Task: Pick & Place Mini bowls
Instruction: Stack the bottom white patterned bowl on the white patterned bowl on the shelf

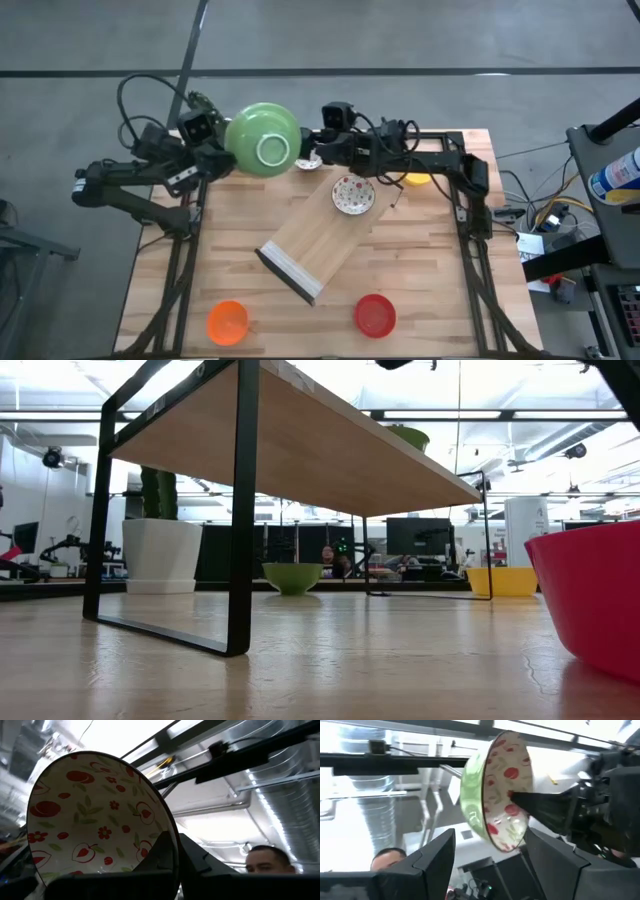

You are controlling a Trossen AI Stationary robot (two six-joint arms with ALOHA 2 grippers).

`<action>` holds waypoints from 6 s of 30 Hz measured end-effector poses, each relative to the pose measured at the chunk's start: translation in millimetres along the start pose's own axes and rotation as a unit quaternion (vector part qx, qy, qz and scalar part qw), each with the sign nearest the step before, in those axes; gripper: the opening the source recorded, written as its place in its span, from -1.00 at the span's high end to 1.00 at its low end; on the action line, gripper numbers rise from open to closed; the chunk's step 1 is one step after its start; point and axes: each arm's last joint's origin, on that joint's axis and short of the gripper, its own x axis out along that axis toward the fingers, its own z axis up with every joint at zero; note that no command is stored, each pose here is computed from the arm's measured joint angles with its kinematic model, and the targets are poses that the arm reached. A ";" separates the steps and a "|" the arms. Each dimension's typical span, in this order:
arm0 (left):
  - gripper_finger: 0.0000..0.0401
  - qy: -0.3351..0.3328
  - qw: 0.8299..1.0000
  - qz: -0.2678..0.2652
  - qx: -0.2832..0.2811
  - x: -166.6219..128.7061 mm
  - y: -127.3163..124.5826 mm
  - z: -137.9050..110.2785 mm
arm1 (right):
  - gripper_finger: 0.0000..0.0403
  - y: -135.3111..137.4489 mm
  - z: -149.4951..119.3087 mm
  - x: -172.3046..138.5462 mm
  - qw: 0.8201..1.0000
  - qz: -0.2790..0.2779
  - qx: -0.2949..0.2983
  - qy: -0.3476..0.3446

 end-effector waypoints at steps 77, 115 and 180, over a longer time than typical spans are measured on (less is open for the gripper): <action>0.20 0.061 0.996 0.059 -0.039 -39.9 -5.6 -15.9 | 0.95 46.6 37.6 48.6 0.980 0.163 -0.100 0.051; 0.20 0.008 0.986 0.164 -0.044 -103.4 -18.7 -28.7 | 0.95 133.0 14.3 -21.9 0.616 -0.649 -0.083 0.439; 0.20 0.010 0.986 0.163 -0.033 -103.5 -19.0 -28.5 | 0.95 63.2 -122.6 -51.1 0.342 -0.591 -0.120 0.720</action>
